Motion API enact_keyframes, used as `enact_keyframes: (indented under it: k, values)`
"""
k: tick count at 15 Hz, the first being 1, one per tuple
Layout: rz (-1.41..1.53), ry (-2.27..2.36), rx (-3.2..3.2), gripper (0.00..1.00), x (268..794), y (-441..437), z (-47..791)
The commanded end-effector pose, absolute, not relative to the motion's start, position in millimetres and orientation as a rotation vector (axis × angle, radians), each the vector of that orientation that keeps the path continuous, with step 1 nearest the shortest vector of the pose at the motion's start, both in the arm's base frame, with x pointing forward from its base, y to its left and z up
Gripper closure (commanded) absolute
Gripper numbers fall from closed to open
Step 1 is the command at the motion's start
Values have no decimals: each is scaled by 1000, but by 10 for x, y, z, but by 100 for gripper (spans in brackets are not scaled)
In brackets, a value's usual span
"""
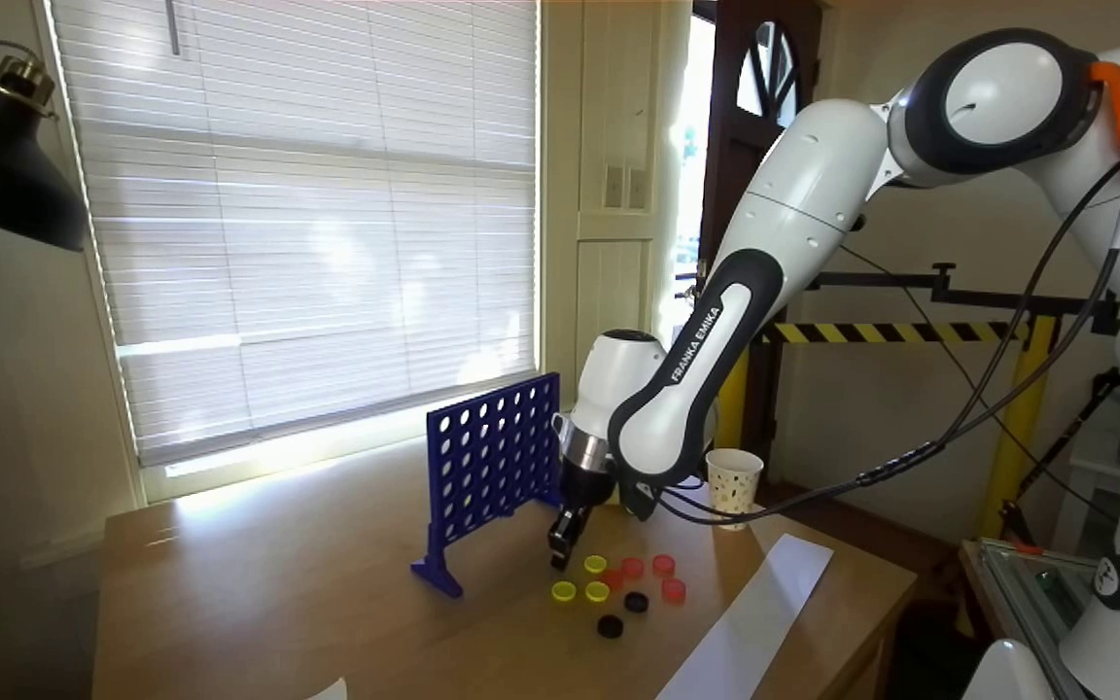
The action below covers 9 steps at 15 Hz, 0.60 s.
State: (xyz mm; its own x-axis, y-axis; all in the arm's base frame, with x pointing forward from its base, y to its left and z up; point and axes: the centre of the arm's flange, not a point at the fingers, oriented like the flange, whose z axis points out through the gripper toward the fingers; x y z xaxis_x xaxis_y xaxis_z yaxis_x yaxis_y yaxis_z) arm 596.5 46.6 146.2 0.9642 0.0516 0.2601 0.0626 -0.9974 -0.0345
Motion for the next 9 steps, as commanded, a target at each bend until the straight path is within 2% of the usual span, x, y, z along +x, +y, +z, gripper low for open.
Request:
enact_keyframes:
  k: [1,3,9]
  values:
    - [-400,-72,-3080,74,6008,484,1476]
    - [-400,-64,-3090,63,5949,473,1523]
    - [-335,-67,-3109,21,5734,487,1584]
